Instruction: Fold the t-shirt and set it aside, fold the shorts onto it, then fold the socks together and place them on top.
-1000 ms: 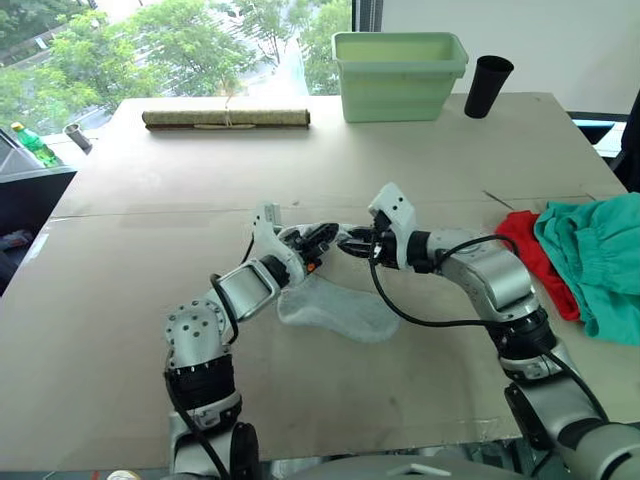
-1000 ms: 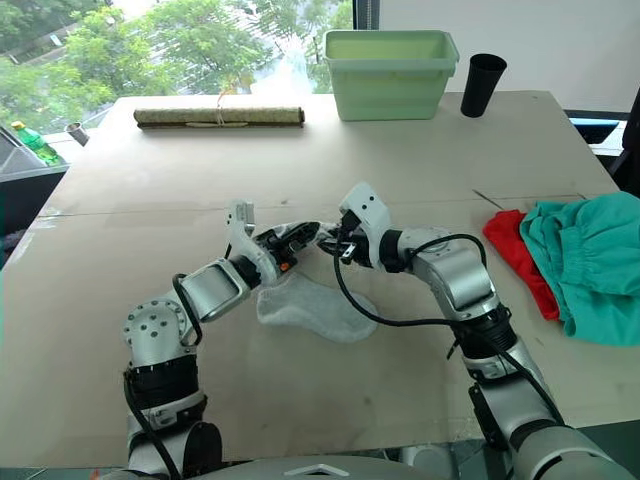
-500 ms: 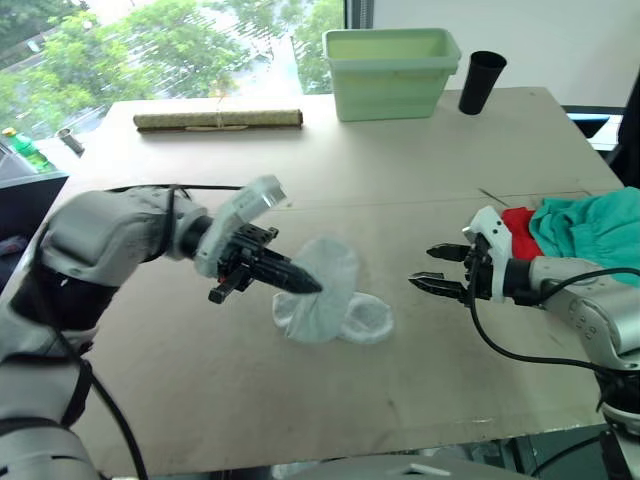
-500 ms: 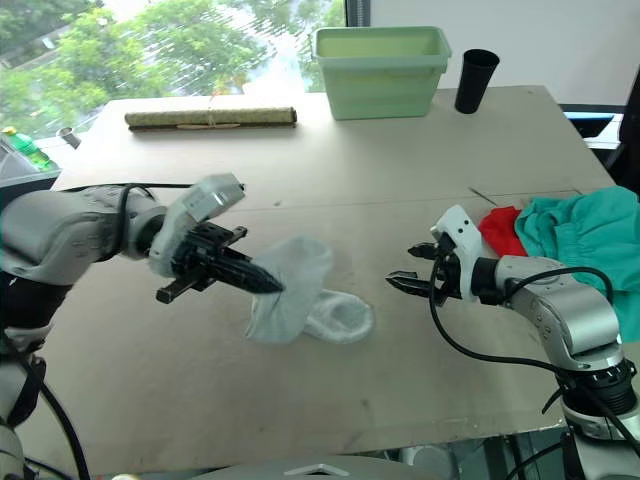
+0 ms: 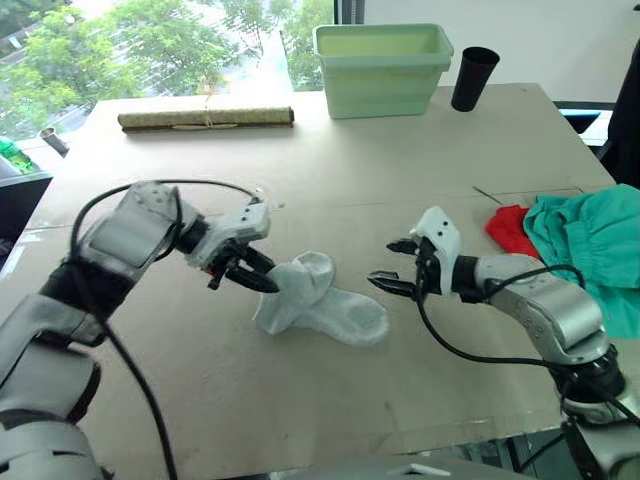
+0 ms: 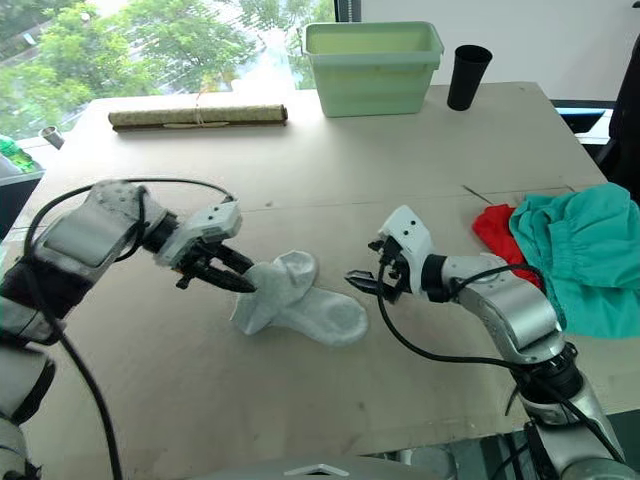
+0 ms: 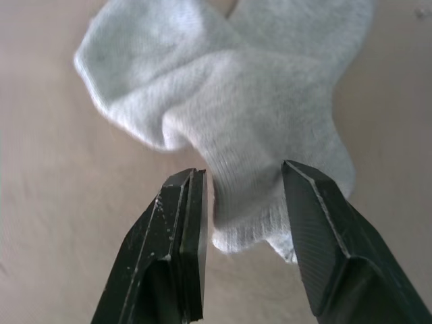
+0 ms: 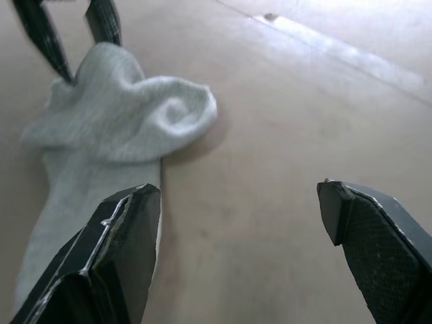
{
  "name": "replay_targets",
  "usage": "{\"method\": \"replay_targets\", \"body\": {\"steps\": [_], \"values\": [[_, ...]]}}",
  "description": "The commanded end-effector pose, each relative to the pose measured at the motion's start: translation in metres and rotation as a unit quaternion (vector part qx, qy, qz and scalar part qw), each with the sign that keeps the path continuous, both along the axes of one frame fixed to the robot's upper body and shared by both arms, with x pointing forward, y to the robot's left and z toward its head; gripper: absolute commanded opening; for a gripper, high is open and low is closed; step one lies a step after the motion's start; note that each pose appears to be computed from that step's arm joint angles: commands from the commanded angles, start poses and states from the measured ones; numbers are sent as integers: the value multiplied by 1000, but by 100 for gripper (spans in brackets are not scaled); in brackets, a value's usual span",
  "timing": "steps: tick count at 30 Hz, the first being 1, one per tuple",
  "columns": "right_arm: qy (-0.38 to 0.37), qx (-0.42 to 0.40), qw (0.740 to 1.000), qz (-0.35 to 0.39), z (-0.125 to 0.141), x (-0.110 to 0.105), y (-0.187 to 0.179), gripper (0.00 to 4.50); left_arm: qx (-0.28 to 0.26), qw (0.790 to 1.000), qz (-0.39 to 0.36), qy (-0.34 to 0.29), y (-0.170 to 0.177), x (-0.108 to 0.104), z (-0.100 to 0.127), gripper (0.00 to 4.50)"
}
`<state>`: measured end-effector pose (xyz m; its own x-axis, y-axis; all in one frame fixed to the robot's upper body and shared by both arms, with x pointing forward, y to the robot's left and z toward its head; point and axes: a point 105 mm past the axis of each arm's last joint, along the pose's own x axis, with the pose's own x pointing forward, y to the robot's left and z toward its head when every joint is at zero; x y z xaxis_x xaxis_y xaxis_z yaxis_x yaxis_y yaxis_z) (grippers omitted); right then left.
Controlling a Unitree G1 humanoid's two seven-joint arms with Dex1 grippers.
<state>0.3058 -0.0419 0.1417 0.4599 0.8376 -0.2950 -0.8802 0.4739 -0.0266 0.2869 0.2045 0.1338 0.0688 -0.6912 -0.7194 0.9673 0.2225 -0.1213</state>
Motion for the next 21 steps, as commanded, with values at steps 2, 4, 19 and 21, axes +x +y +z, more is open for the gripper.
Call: {"method": "replay_targets", "body": {"steps": [2, 4, 19, 21], "values": [[-10, 6, 1000, 8, 5, 20, 32, 395, -80, 987, 90, -105, -6, -10, 26, 197], [10, 12, 1000, 19, 2, 22, 44, 395, -94, 978, 134, -129, -4, -14, 23, 197], [26, -75, 996, 49, -42, 33, 88, 313, -150, 913, 350, -147, -8, -46, -25, 202], [26, -72, 996, 51, -42, 32, 86, 218, -164, 909, 358, -135, -14, -47, -30, 125]]}}
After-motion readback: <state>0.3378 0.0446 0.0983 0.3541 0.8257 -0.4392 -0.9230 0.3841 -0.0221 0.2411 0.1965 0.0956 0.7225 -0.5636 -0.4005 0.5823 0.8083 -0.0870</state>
